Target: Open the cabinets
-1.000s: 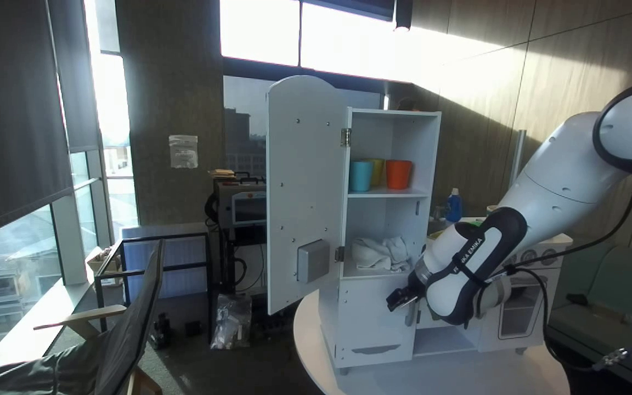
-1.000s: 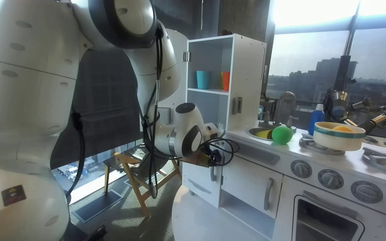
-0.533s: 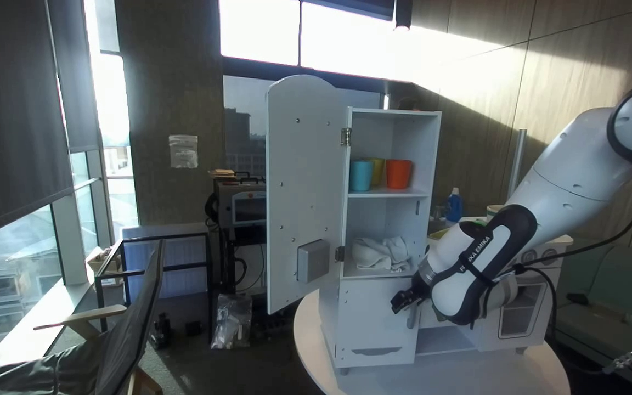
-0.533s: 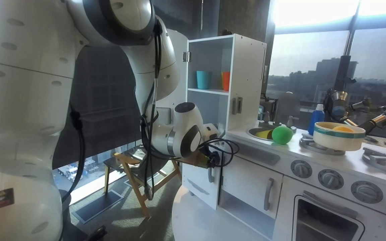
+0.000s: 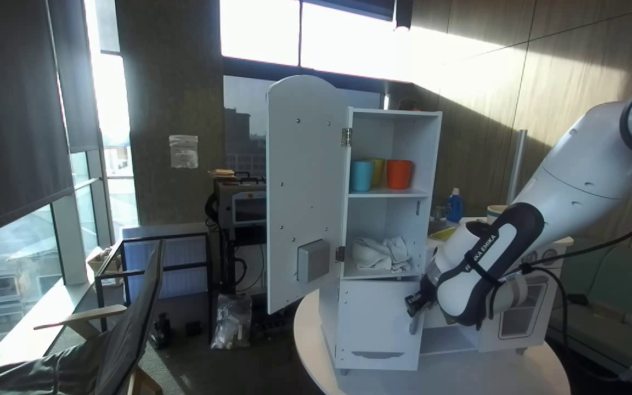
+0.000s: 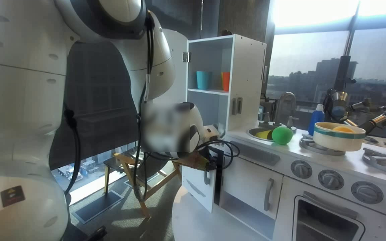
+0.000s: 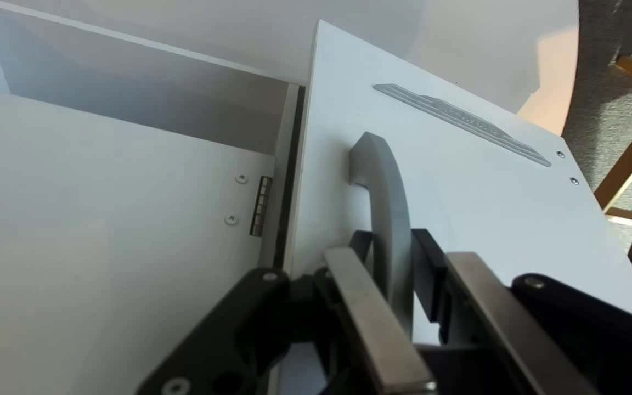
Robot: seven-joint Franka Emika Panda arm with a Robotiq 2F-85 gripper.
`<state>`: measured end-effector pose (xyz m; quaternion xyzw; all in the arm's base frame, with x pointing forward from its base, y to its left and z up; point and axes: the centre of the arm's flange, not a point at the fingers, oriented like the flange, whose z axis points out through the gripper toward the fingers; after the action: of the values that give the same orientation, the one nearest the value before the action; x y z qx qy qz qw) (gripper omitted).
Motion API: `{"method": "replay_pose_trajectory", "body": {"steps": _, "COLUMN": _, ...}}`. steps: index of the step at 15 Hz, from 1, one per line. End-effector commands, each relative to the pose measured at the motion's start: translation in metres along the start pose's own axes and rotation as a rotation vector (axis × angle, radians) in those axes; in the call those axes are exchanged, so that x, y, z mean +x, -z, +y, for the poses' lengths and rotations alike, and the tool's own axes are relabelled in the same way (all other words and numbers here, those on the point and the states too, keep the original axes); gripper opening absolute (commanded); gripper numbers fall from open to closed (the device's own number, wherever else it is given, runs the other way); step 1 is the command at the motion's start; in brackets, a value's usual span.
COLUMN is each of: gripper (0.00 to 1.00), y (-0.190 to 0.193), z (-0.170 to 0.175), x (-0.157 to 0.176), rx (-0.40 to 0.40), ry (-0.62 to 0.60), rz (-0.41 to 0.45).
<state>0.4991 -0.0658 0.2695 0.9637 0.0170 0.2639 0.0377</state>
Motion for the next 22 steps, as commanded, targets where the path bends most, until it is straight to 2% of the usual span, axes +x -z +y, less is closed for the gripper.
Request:
{"method": "replay_pose_trajectory", "body": {"steps": 1, "gripper": 0.06, "y": 0.007, "z": -0.019, "x": -0.009, "rx": 0.001, "ry": -0.009, "rz": -0.013}}
{"method": "replay_pose_trajectory", "body": {"steps": 2, "gripper": 0.12, "y": 0.007, "z": -0.019, "x": -0.012, "rx": 0.006, "ry": -0.021, "rz": -0.025}}
{"method": "replay_pose_trajectory", "body": {"steps": 8, "gripper": 0.13, "y": 0.022, "z": -0.036, "x": -0.040, "rx": 0.047, "ry": -0.054, "rz": -0.130}}
{"method": "replay_pose_trajectory", "body": {"steps": 9, "gripper": 0.45, "y": 0.025, "z": -0.036, "x": -0.045, "rx": 0.043, "ry": -0.078, "rz": -0.144}}
{"method": "replay_pose_trajectory", "body": {"steps": 11, "gripper": 0.50, "y": 0.026, "z": -0.042, "x": -0.054, "rx": 0.053, "ry": -0.086, "rz": -0.206}}
{"method": "replay_pose_trajectory", "body": {"steps": 15, "gripper": 0.82, "y": 0.015, "z": -0.054, "x": -0.085, "rx": 0.025, "ry": -0.086, "rz": -0.426}}
{"method": "replay_pose_trajectory", "body": {"steps": 17, "gripper": 0.97, "y": 0.016, "z": -0.043, "x": -0.089, "rx": -0.038, "ry": -0.097, "rz": -0.490}}
{"method": "replay_pose_trajectory", "body": {"steps": 20, "gripper": 1.00, "y": 0.031, "z": -0.013, "x": -0.087, "rx": -0.159, "ry": -0.137, "rz": -0.539}}
{"method": "replay_pose_trajectory", "body": {"steps": 22, "gripper": 1.00, "y": 0.049, "z": 0.008, "x": -0.078, "rx": -0.235, "ry": -0.189, "rz": -0.523}}
